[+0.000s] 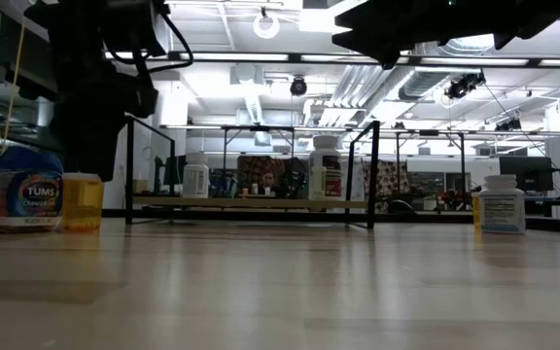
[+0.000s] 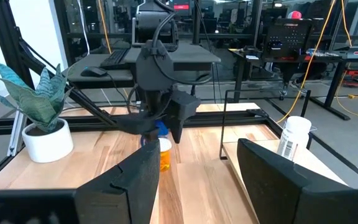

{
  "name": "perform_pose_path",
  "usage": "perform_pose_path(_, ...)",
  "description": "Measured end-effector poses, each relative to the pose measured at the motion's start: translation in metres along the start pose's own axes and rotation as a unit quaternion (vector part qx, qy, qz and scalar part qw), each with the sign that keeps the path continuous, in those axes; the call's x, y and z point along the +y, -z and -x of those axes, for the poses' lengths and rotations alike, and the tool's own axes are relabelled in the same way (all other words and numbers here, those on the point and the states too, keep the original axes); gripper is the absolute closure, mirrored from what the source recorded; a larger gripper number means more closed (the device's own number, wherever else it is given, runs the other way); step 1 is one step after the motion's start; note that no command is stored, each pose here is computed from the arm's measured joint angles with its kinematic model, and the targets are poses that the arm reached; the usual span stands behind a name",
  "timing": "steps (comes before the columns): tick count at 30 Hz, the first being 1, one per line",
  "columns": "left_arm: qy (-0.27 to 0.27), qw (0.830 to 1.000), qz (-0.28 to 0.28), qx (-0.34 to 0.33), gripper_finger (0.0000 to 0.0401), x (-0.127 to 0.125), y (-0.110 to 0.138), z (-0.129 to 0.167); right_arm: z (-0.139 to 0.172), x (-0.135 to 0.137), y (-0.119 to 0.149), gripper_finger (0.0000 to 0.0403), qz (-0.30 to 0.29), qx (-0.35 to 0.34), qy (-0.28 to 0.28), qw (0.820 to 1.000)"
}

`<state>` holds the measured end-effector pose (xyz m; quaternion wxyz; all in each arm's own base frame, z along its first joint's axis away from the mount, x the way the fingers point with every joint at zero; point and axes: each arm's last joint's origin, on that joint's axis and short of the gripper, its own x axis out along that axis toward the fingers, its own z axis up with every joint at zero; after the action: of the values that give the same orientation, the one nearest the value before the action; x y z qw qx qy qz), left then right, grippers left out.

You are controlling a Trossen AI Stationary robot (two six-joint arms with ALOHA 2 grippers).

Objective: Pick and place medicine bottles onto shelf by color
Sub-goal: Put the left orange pill bottle on the shelf

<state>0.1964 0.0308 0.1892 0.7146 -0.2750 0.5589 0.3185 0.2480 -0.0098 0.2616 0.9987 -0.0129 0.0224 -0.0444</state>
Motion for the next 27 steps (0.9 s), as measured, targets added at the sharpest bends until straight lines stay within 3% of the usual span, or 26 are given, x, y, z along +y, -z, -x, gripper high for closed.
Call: perform_pose_path(27,0.011,1.0,0.01,0.023,0.0112,-0.009,0.012,0.002,0.0,0.0,0.0,0.0197,0.0,0.0,0.0,1.0)
